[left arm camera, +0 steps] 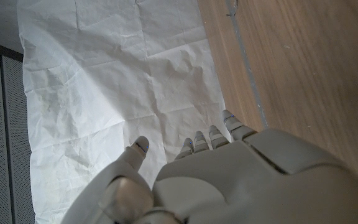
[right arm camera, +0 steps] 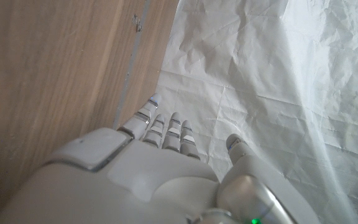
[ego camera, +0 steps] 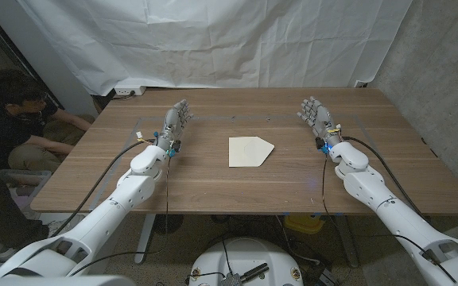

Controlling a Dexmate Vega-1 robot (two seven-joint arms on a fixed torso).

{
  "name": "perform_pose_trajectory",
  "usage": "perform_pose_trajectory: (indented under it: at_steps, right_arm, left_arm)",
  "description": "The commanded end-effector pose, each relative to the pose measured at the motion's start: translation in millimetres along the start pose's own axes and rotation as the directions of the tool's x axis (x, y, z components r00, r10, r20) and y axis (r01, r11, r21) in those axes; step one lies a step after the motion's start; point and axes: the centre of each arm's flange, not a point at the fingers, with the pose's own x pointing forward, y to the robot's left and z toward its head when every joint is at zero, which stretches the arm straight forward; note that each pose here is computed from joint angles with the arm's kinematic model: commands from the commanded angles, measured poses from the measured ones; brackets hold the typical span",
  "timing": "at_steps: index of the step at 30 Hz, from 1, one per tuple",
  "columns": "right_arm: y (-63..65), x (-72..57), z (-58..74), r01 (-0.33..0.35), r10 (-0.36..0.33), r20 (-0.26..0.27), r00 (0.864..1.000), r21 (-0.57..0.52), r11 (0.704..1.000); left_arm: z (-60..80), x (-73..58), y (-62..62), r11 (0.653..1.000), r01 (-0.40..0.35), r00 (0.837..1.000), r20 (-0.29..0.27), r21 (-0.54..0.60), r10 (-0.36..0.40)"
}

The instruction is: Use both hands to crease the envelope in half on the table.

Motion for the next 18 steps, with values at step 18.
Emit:
perform_pose_trajectory:
  at_steps: [18]
  right_arm:
    - [5.7, -17.2, -0.9, -0.002, 0.002, 0.001, 1.0, -0.02, 1.0]
  left_arm:
    - [35.4, 3.5, -27.6, 0.917, 0.08, 0.994, 0.042, 0.39, -0.104]
